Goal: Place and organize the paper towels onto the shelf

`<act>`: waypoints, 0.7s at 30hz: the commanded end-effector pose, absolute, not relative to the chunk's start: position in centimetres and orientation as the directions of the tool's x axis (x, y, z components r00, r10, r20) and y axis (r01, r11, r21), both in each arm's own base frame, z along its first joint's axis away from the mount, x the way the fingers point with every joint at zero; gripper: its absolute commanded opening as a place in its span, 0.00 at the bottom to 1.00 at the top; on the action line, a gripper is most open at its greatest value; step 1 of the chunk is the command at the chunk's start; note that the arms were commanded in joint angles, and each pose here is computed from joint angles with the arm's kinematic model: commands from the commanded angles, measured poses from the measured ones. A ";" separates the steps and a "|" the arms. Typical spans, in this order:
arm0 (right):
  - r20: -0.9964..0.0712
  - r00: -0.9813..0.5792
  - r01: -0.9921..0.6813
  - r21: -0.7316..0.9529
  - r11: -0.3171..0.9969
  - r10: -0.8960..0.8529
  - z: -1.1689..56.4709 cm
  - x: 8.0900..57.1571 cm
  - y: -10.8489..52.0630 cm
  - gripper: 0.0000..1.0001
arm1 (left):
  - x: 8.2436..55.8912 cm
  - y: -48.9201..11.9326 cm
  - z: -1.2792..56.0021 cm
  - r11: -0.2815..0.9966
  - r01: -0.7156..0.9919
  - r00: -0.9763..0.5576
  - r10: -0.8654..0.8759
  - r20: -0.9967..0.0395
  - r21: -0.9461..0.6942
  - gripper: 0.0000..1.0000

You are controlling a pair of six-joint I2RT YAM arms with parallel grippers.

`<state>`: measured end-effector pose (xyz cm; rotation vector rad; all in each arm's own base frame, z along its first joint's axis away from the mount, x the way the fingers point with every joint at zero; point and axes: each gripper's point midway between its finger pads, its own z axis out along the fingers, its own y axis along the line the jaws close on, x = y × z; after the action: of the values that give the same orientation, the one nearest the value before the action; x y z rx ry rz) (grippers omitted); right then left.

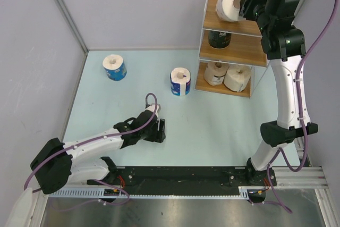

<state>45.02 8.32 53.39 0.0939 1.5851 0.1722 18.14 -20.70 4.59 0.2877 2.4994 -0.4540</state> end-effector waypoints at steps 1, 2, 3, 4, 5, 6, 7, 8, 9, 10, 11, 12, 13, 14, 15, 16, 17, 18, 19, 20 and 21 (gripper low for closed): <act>-0.973 0.092 -0.100 0.204 0.974 0.213 57.3 44.6 8.3 0.52 | 19.4 -22.2 6.5 0.904 0.299 -0.789 0.054 -0.612 -0.306 0.71; -0.973 0.088 -0.102 0.203 0.974 0.212 57.1 44.8 8.4 0.54 | 19.4 -22.2 6.5 0.904 0.299 -0.789 0.054 -0.612 -0.306 0.71; -0.973 0.087 -0.101 0.206 0.973 0.215 57.0 45.0 8.4 0.57 | 19.4 -22.2 6.5 0.904 0.299 -0.789 0.054 -0.612 -0.306 0.71; -0.973 0.086 -0.102 0.207 0.973 0.216 57.0 45.1 8.4 0.59 | 19.4 -22.2 6.5 0.904 0.298 -0.789 0.054 -0.613 -0.305 0.71; -0.972 0.087 -0.104 0.210 0.972 0.219 57.0 45.2 8.4 0.60 | 19.4 -22.2 6.4 0.905 0.298 -0.789 0.054 -0.612 -0.304 0.71; -0.971 0.089 -0.108 0.211 0.971 0.221 57.0 45.4 8.5 0.62 | 19.3 -22.1 6.3 0.906 0.297 -0.791 0.056 -0.610 -0.301 0.71; -0.971 0.089 -0.111 0.212 0.971 0.223 56.9 45.5 8.6 0.62 | 19.4 -22.1 6.4 0.907 0.296 -0.790 0.055 -0.611 -0.301 0.71; -0.970 0.092 -0.117 0.214 0.970 0.225 57.1 45.5 8.6 0.63 | 19.3 -22.0 6.3 0.908 0.294 -0.791 0.055 -0.610 -0.299 0.71; -0.970 0.092 -0.118 0.215 0.969 0.226 57.0 45.8 8.7 0.63 | 19.3 -22.0 6.2 0.908 0.295 -0.791 0.057 -0.609 -0.298 0.71; -0.970 0.090 -0.119 0.215 0.969 0.226 56.9 45.9 8.8 0.63 | 19.3 -21.9 6.2 0.909 0.294 -0.790 0.056 -0.610 -0.297 0.71; -0.969 0.094 -0.120 0.215 0.969 0.227 57.0 46.0 8.7 0.64 | 19.3 -21.9 6.2 0.909 0.294 -0.790 0.056 -0.610 -0.297 0.71; -0.970 0.093 -0.120 0.213 0.970 0.225 56.8 46.2 8.7 0.65 | 19.3 -21.9 6.1 0.909 0.292 -0.792 0.056 -0.609 -0.297 0.71; -0.971 0.089 -0.119 0.213 0.970 0.224 56.6 46.5 8.8 0.65 | 19.3 -21.9 6.2 0.909 0.293 -0.791 0.055 -0.609 -0.298 0.71; -0.970 0.093 -0.118 0.212 0.970 0.223 56.7 46.6 8.8 0.66 | 19.3 -21.9 6.1 0.909 0.292 -0.792 0.056 -0.609 -0.297 0.71; -0.970 0.093 -0.120 0.213 0.970 0.224 56.7 46.8 8.8 0.66 | 19.3 -21.9 6.0 0.910 0.291 -0.792 0.057 -0.608 -0.295 0.71; -0.970 0.090 -0.119 0.213 0.970 0.224 56.5 47.1 8.8 0.66 | 19.3 -21.8 6.1 0.910 0.291 -0.791 0.056 -0.609 -0.294 0.71; -0.970 0.093 -0.118 0.213 0.970 0.224 56.5 47.3 8.8 0.66 | 19.3 -21.8 6.0 0.912 0.289 -0.792 0.056 -0.609 -0.291 0.71; -0.969 0.101 -0.119 0.215 0.969 0.227 56.7 47.3 8.7 0.66 | 19.3 -21.7 5.9 0.913 0.288 -0.792 0.057 -0.608 -0.289 0.71; -0.968 0.103 -0.118 0.215 0.970 0.227 56.6 47.7 8.7 0.66 | 19.3 -21.7 6.0 0.913 0.286 -0.791 0.054 -0.609 -0.290 0.71; -0.968 0.108 -0.115 0.214 0.970 0.226 56.6 47.9 8.6 0.66 | 19.3 -21.6 5.8 0.915 0.286 -0.792 0.057 -0.608 -0.286 0.71; -0.966 0.118 -0.116 0.214 0.970 0.228 56.8 48.1 8.5 0.66 | 19.2 -21.5 5.8 0.916 0.283 -0.793 0.057 -0.606 -0.284 0.71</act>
<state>47.81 8.86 54.17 0.0888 1.5260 0.2344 18.16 -20.70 4.55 0.2866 2.4999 -0.4530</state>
